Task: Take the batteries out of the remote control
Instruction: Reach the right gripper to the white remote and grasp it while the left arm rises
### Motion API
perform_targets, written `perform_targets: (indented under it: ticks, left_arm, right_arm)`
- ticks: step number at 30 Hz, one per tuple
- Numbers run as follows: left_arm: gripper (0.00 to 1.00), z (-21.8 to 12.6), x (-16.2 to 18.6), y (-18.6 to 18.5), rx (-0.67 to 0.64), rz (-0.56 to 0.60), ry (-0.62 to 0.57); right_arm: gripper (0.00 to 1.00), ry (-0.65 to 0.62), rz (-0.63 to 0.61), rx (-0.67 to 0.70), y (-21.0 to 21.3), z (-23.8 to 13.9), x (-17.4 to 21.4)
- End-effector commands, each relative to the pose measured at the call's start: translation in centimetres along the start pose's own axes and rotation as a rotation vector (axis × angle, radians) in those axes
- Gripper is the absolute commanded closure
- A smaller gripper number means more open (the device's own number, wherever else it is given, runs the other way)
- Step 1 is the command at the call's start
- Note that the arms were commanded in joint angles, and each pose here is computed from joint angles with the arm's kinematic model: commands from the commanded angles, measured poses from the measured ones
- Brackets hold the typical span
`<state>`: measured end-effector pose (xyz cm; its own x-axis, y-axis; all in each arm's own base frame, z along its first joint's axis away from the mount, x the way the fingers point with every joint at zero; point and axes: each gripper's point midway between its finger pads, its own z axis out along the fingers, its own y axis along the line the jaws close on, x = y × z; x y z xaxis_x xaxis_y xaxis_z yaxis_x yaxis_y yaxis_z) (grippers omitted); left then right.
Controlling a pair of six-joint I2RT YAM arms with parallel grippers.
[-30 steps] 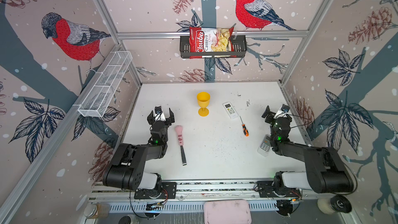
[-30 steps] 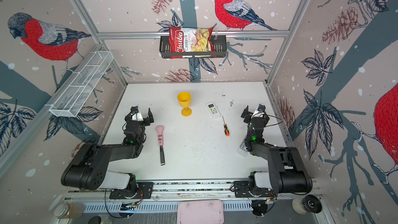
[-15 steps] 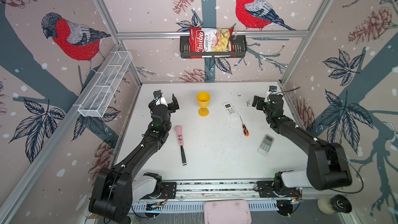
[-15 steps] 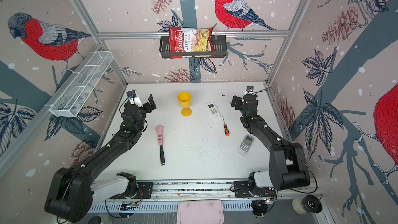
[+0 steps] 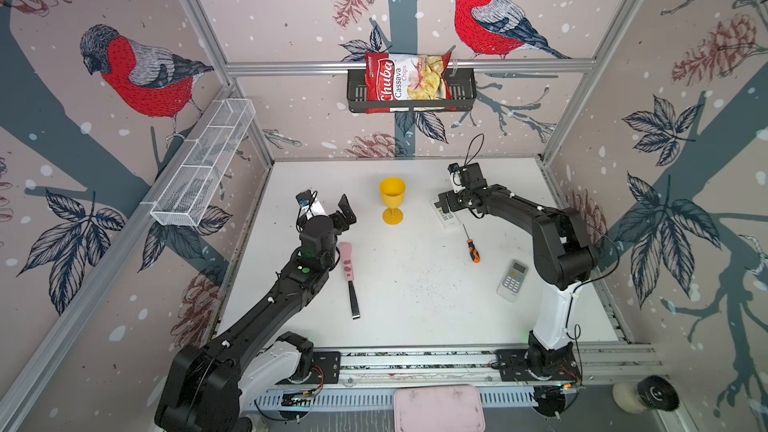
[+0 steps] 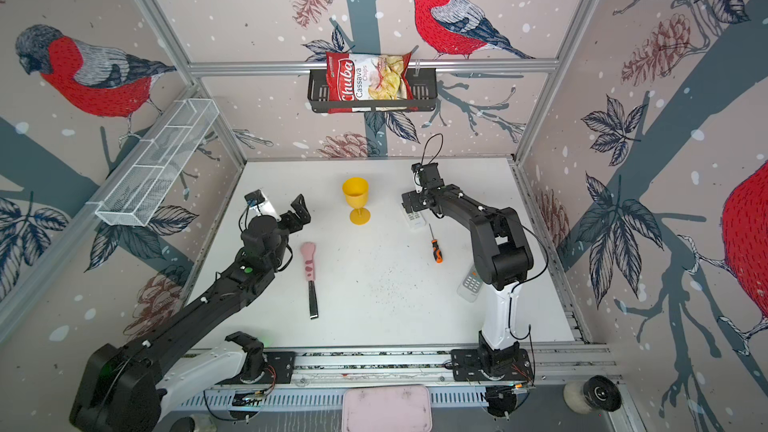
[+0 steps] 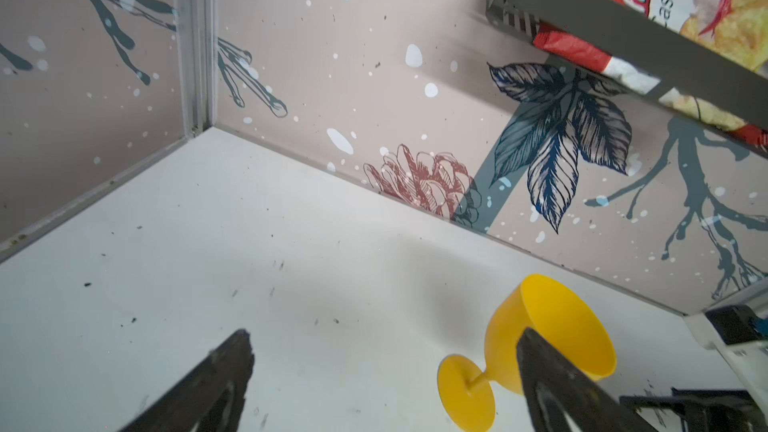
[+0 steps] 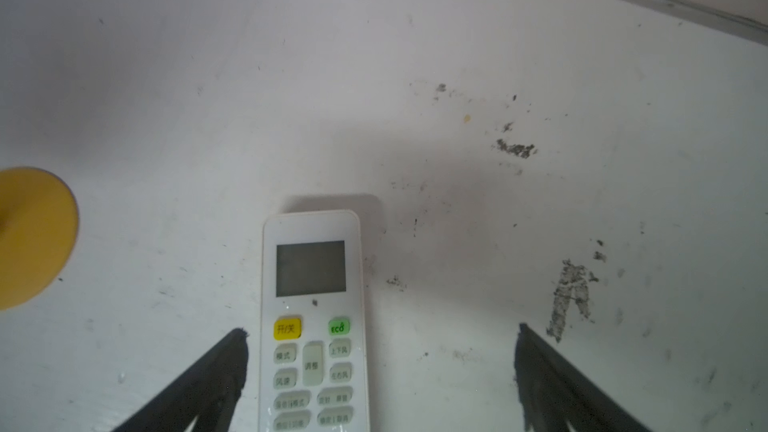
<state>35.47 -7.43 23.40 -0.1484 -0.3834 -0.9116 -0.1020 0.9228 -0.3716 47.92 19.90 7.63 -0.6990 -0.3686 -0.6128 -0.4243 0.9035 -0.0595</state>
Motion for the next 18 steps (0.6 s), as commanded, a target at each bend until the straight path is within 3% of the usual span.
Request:
perform_targets:
  ticks: [1,7,18]
  left_arm:
    - [0.02,0.3,0.7,-1.2,0.069,-0.051,0.005]
    - [0.03,0.9,2.7,-1.8,0.113,-0.042,0.051]
    - [0.03,1.2,3.6,-2.6,0.16,-0.044,0.071]
  right_arm:
    - [0.01,0.072,-0.071,-0.088,1.8,1.0,1.2]
    - [0.01,0.126,-0.134,-0.182,3.7,2.3,2.7]
    - [0.0,0.149,-0.135,-0.165,3.5,4.6,2.5]
